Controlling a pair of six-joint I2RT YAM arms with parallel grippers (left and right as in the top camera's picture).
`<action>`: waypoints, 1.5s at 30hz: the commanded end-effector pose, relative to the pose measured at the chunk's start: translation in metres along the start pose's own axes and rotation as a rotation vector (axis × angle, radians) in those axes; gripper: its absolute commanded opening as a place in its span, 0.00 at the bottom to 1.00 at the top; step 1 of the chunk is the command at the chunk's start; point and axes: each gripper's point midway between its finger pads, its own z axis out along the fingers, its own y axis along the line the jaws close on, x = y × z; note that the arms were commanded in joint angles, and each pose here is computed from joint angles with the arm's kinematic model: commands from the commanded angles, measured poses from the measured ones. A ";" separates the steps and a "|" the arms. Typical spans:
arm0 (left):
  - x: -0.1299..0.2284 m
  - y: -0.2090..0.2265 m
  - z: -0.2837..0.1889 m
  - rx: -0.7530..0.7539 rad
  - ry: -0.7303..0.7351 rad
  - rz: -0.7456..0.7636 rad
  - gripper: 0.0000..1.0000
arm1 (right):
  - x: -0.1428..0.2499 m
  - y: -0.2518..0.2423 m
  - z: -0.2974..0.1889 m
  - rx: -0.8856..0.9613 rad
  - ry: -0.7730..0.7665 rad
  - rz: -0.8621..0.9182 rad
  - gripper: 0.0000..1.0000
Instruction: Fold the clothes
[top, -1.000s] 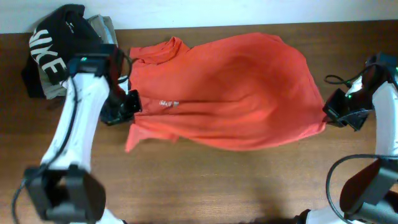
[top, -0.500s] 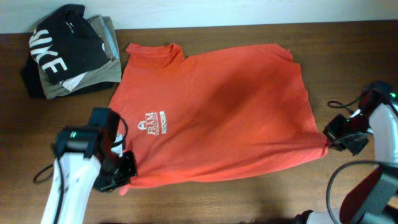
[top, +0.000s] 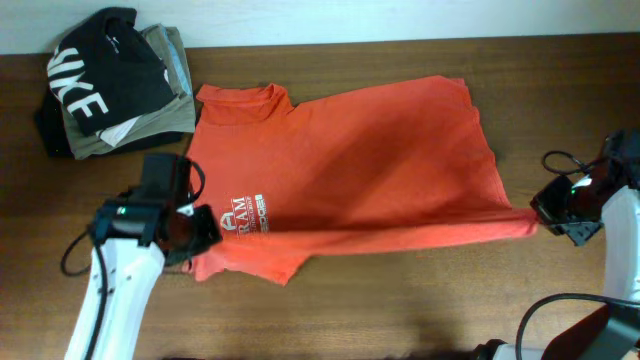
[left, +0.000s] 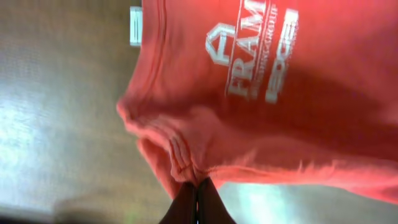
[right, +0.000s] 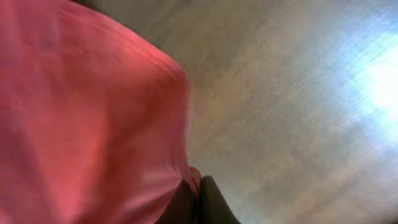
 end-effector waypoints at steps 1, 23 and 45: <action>-0.029 0.010 0.021 -0.099 -0.064 -0.027 0.00 | -0.004 0.016 0.006 -0.079 -0.025 -0.011 0.04; -0.116 0.006 0.097 -0.138 -0.237 -0.083 0.17 | -0.056 0.099 0.086 -0.127 -0.268 -0.223 0.68; -0.049 -0.001 0.163 -0.103 0.199 -0.032 0.01 | -0.001 0.084 0.163 0.047 0.212 -0.301 0.04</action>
